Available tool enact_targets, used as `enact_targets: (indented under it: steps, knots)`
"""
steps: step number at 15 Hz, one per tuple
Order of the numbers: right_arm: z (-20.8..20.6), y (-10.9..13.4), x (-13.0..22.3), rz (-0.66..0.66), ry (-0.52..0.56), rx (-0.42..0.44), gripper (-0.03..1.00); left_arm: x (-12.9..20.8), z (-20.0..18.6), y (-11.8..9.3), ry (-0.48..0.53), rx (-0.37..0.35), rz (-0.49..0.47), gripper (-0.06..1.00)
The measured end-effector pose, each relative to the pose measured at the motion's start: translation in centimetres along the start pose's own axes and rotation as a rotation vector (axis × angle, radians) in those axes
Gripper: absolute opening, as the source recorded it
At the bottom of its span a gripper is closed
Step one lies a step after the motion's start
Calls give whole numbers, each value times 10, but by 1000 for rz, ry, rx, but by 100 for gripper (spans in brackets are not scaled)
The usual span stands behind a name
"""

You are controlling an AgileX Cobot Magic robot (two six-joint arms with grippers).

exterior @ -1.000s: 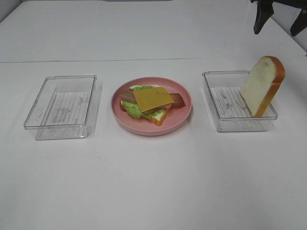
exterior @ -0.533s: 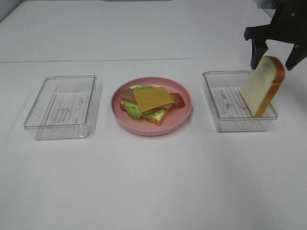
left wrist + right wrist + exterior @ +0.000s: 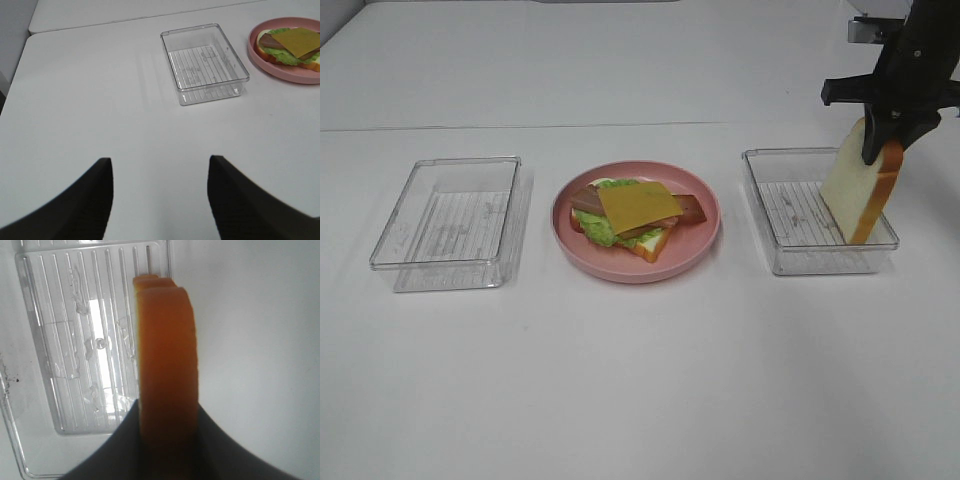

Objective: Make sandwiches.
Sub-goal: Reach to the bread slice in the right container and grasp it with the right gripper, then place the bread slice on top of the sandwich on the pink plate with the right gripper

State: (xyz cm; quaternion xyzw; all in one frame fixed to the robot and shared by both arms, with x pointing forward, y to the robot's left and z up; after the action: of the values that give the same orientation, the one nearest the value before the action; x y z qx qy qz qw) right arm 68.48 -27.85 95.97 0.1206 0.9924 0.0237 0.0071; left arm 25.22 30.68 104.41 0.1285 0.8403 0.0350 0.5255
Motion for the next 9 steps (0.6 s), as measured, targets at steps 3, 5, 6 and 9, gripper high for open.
enact_targets:
  steps: [3,5,6,9]
  knots:
    - [-5,0,1,1,-11,-3,19,0,0,0,0,0,0,55]
    - [-25,1,4,0,-53,-20,19,0,0,0,0,0,0,55]
    - [-41,3,8,4,-80,-57,19,0,0,0,0,0,0,55]
    - [-74,16,20,18,-114,-201,19,0,0,0,0,0,0,55]
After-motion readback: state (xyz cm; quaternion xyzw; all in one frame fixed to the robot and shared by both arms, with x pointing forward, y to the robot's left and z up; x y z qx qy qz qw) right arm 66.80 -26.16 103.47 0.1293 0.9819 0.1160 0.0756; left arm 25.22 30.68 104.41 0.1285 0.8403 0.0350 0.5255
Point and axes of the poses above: a point on each arm's last joint axis where the gripper is mounted, z pointing out along that axis toward the gripper, y along the wrist's bending axis when the last joint is at zero, x = y × z, the point moved 2 cm from there along z, pointing out along that axis toward the gripper, and after that the axes turned 11 degrees about z, right-handed, at the moved point
